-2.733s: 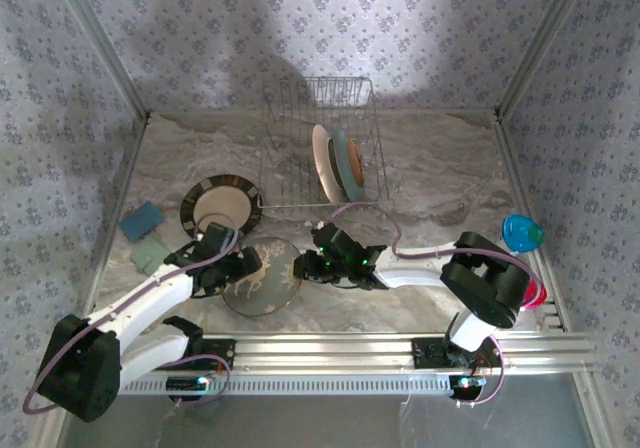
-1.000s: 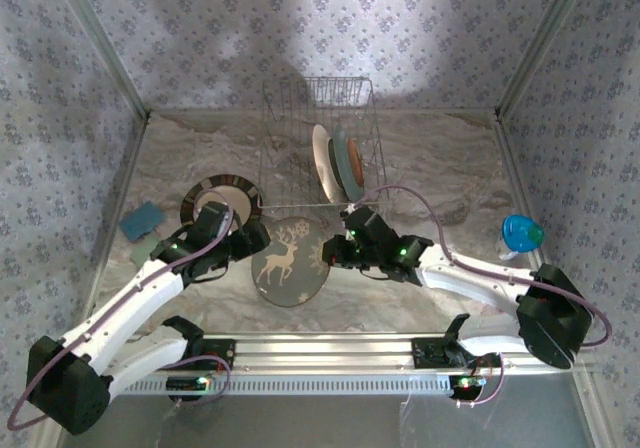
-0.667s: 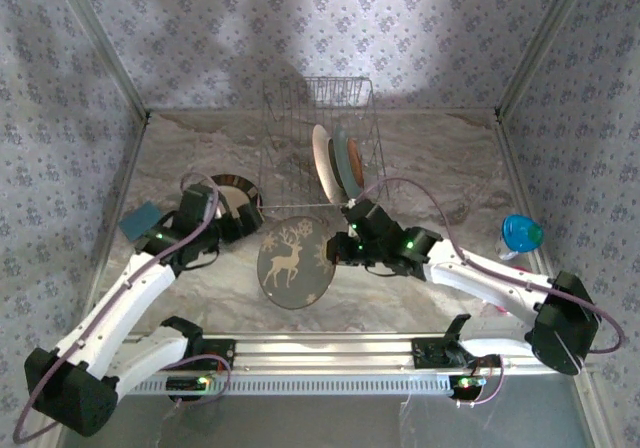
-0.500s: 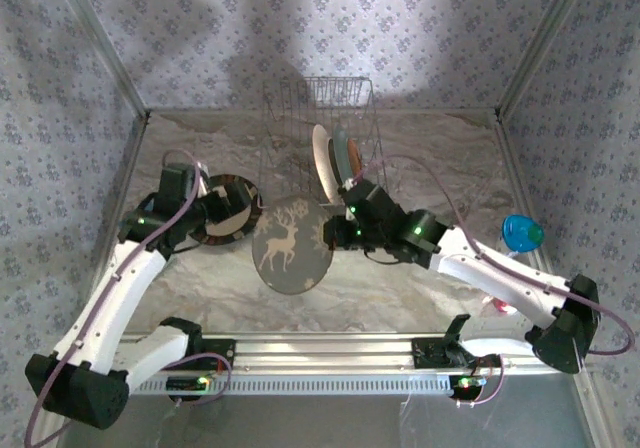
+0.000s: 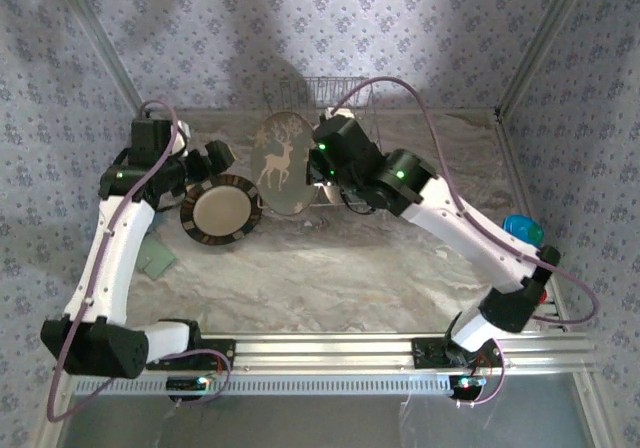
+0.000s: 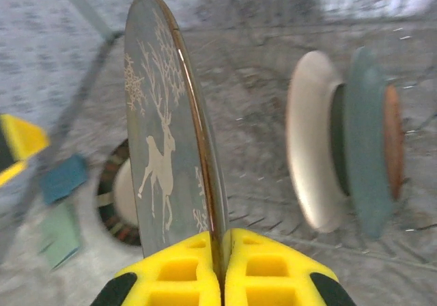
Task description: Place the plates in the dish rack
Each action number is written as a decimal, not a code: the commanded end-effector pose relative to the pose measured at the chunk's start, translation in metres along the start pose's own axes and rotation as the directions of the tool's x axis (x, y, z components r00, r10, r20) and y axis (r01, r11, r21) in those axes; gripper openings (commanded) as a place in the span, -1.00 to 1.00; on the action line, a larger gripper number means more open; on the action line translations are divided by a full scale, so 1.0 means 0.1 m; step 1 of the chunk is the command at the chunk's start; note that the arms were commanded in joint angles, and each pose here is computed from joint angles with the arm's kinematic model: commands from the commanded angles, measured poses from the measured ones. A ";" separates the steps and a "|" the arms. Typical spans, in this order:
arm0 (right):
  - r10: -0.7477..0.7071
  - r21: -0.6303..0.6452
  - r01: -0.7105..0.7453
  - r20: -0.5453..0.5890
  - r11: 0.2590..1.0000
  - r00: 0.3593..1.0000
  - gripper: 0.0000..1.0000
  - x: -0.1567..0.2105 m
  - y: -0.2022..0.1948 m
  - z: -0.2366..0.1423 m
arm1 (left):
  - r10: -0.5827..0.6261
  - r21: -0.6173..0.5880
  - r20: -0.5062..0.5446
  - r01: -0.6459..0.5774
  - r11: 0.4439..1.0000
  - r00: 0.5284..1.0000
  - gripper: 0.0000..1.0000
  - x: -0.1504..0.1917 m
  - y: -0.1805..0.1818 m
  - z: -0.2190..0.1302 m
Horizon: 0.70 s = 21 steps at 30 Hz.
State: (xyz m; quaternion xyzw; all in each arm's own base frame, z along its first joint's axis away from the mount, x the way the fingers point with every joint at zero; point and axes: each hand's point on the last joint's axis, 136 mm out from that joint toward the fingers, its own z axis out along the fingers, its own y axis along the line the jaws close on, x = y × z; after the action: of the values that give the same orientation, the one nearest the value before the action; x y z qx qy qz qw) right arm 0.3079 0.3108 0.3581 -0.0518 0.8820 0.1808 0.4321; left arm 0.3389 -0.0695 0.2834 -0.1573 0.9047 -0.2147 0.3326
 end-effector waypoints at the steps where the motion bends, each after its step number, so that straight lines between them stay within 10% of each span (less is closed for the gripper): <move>1: 0.017 0.150 -0.048 0.204 0.987 0.979 -1.00 -0.46 -0.09 -0.15 | 0.045 0.012 -0.020 -0.044 0.999 0.999 0.99 -0.05 -0.04 -0.03; 21: -0.200 0.575 -0.011 0.303 0.818 0.932 -1.00 -0.52 -0.01 0.52 | 0.058 -0.088 0.027 -0.055 0.995 0.998 0.99 -0.06 0.41 0.34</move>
State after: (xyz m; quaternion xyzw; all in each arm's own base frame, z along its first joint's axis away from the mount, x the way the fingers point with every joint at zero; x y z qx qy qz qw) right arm 0.3794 0.3522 0.3128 0.0052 0.8472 -0.0930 0.5230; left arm 0.3555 -0.0489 0.2366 -0.1547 0.9177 -0.1745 0.3217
